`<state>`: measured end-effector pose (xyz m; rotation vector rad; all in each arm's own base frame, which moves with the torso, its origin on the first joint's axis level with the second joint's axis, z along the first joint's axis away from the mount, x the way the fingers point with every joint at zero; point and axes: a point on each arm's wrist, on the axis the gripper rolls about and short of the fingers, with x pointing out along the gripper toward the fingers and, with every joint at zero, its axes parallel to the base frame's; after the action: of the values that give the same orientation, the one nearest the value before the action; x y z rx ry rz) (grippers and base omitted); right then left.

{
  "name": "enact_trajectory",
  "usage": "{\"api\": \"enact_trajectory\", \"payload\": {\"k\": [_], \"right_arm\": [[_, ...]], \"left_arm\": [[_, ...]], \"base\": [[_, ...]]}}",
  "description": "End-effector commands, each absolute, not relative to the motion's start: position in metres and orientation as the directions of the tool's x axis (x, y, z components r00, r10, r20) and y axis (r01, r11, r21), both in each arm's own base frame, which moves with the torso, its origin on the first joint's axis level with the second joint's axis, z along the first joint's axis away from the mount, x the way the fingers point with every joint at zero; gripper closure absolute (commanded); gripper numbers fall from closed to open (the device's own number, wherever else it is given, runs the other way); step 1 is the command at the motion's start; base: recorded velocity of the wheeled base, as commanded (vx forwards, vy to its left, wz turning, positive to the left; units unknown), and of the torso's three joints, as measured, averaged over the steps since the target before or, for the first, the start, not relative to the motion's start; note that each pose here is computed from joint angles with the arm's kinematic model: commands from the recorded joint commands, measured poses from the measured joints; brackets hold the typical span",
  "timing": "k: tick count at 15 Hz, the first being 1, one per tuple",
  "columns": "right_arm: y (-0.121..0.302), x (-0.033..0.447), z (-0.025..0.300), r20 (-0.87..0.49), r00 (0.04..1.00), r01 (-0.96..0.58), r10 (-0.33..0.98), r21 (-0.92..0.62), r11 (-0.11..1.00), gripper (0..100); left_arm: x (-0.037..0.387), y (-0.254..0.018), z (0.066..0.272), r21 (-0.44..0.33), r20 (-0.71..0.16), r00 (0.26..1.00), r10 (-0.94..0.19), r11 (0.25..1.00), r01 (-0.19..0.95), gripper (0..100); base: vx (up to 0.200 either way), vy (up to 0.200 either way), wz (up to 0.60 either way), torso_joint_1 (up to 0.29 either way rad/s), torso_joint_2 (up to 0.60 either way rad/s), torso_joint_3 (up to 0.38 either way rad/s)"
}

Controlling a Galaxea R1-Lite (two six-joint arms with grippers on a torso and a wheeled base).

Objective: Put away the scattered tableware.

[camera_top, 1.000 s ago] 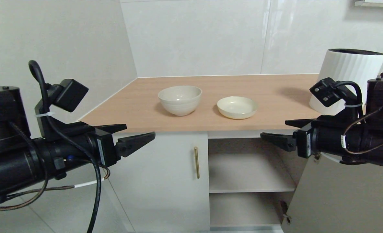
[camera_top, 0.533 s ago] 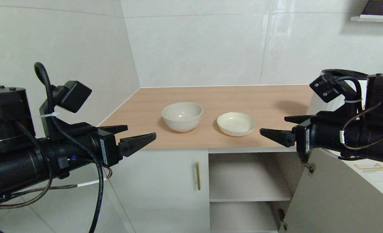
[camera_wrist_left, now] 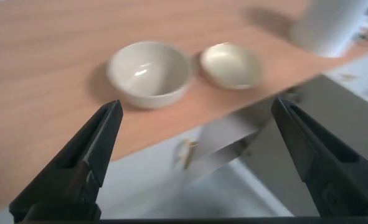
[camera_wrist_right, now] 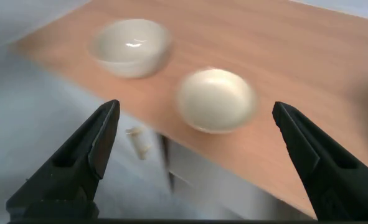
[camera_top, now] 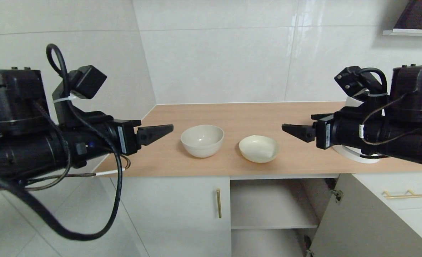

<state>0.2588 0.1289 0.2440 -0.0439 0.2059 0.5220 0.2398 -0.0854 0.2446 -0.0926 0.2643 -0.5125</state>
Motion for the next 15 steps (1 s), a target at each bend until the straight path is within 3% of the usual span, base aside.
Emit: {"api": "enact_trajectory", "payload": {"k": [1,3,4,7,9,11,15], "right_arm": [[0.135,0.281,0.245,-0.293,0.871,-0.397,0.395,0.053,0.916,0],[0.138,0.288,0.255,-0.371,0.852,-0.346,0.37,0.131,0.929,0],[0.14,0.294,0.256,-0.422,0.835,-0.302,0.354,0.186,0.935,0],[0.147,0.311,0.251,-0.559,0.799,-0.134,0.221,0.192,0.972,0],[0.151,0.317,0.242,-0.573,0.793,-0.118,0.207,0.188,0.975,0],[0.151,0.32,0.236,-0.587,0.787,-0.104,0.189,0.177,0.979,0],[0.153,0.325,0.229,-0.593,0.798,-0.045,0.109,0.121,0.992,0]], "left_arm": [[0.281,-0.089,0.248,-0.136,-0.357,0.861,-0.362,0.932,0.335,0],[0.297,-0.092,0.247,-0.121,-0.412,0.866,-0.285,0.959,0.257,0],[0.305,-0.094,0.25,-0.155,-0.416,0.868,-0.271,0.962,0.226,0],[0.313,-0.085,0.249,-0.172,-0.566,0.796,-0.215,0.975,0.141,0],[0.339,-0.091,0.248,-0.258,-0.575,0.79,-0.213,0.963,0.073,0],[0.366,-0.107,0.231,-0.317,-0.598,0.776,-0.202,0.948,0.003,0],[0.415,-0.127,0.186,-0.248,-0.654,0.756,-0.031,0.953,-0.175,0]], "base": [[0.0,0.0,0.0,0.0,0.0,0.0],[0.0,0.0,0.0,0.0,0.0,0.0],[0.0,0.0,0.0,0.0,0.0,0.0],[0.0,0.0,0.0,0.0,0.0,0.0],[0.0,0.0,0.0,0.0,0.0,0.0],[0.0,0.0,0.0,0.0,0.0,0.0],[0.0,0.0,0.0,0.0,0.0,0.0]]}}
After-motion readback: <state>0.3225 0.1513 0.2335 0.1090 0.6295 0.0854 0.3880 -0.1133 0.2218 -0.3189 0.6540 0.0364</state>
